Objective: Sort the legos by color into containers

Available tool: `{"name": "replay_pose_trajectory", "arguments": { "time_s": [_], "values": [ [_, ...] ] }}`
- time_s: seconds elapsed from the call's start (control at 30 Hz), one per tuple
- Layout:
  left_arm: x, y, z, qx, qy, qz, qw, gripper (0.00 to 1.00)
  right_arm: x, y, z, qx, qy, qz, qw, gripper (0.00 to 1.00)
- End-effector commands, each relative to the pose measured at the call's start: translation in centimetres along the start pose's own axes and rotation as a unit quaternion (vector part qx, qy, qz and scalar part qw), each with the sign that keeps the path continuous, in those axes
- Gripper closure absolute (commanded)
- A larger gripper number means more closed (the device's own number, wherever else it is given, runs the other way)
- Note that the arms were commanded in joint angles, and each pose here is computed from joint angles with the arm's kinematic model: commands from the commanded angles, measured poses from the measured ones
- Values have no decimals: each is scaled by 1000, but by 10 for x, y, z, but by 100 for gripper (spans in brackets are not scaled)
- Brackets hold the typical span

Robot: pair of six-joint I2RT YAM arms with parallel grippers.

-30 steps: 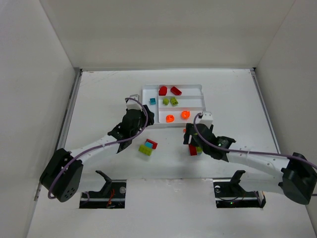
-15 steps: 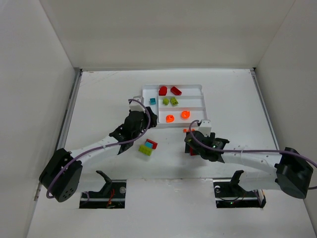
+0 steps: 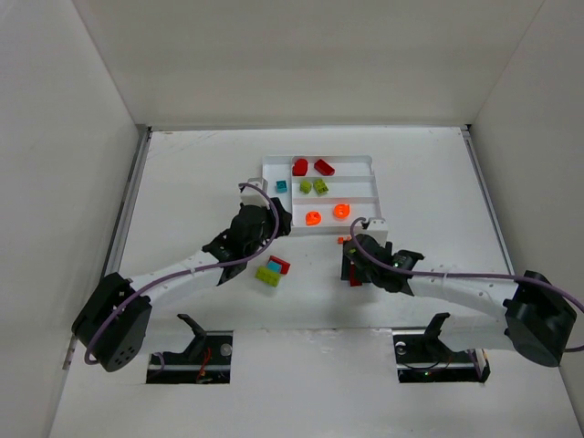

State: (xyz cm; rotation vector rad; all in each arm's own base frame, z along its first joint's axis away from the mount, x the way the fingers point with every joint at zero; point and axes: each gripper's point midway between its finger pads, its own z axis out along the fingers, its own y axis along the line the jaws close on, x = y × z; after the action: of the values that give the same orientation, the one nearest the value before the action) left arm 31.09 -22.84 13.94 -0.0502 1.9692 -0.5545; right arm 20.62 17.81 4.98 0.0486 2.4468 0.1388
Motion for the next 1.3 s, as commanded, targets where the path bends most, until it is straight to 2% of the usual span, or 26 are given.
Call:
{"name": "replay_pose_trajectory", "arguments": {
  "time_s": [0.0, 0.17, 0.2, 0.3, 0.47, 0.63, 0.83, 0.9, 1.0, 1.07, 1.17, 1.27],
  "values": [
    [-24, -13, -4, 21, -32, -5, 999, 51, -2, 5, -2, -10, 2, -1, 1000, 21],
    [-25, -16, -5, 26, -33, -5, 999, 51, -3, 11, 1, -14, 5, 6, 1000, 46],
    [-26, -16, -6, 27, -33, -5, 999, 51, -7, 17, 1, -21, 1, 14, 1000, 47],
    [-27, -21, -8, 34, -30, -6, 999, 50, -25, 44, 3, -62, -16, 49, 997, 47],
    [-25, -31, -20, 52, -8, -5, 999, 47, -51, 85, 10, -116, -29, 98, 988, 22],
    [-5, -34, -43, 62, 22, 10, 998, 42, -71, 86, -8, -141, -66, 121, 980, 14],
    [22, -55, -62, 85, 73, 35, 993, 34, -92, 32, -29, -110, -138, 153, 972, 16],
    [36, -63, -64, 89, 93, 50, 990, 34, -91, 9, -31, -89, -152, 167, 970, 23],
    [59, -70, -61, 87, 115, 75, 987, 32, -88, -12, -31, -81, -163, 188, 965, 45],
    [72, -76, -57, 88, 130, 93, 983, 30, -83, -18, -30, -83, -162, 196, 963, 51],
    [91, -87, -48, 95, 149, 116, 977, 26, -78, -17, -27, -91, -155, 195, 964, 50],
    [109, -94, -39, 105, 166, 138, 971, 23, -76, -13, -25, -100, -152, 189, 965, 38]
  ]
}}
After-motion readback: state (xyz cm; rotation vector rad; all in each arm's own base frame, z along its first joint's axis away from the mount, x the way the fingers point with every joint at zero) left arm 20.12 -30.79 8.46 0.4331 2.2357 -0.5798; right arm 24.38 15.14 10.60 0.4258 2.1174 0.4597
